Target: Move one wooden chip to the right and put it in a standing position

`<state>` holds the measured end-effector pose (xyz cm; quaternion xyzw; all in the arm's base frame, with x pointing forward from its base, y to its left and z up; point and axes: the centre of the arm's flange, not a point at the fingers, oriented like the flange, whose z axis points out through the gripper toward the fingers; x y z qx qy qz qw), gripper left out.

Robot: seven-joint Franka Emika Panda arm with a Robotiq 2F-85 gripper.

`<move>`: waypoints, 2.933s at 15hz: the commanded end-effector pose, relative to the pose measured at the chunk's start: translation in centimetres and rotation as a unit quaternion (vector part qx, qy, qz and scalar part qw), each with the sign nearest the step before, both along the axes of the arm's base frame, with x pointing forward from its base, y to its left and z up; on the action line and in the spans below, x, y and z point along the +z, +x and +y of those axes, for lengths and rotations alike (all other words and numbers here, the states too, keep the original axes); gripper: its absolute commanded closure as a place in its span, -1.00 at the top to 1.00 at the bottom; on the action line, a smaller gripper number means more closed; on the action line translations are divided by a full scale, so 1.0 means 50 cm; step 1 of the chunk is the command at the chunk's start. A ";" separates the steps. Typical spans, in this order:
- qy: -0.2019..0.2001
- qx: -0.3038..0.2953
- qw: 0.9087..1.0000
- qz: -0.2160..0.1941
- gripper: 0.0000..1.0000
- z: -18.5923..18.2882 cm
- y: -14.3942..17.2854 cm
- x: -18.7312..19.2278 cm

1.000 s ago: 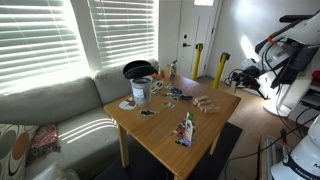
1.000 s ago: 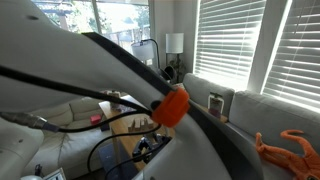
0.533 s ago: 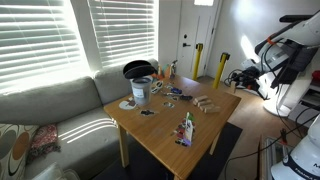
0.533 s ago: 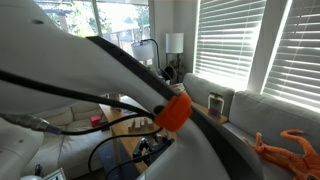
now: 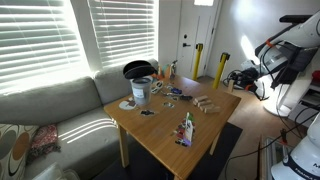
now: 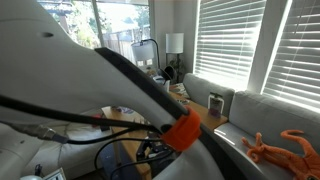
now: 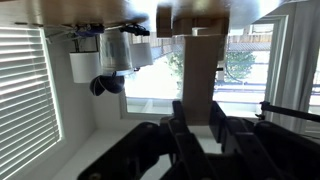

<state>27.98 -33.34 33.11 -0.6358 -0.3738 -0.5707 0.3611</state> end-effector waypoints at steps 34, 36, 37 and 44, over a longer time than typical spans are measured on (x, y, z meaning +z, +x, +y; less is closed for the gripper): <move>0.049 -0.002 0.999 -0.006 -0.85 0.012 0.077 -0.068; 0.045 -0.002 0.999 -0.006 -0.85 0.013 0.078 -0.067; 0.045 -0.003 0.999 -0.008 -0.85 0.013 0.079 -0.069; 0.044 -0.006 0.999 -0.006 -0.85 0.016 0.082 -0.080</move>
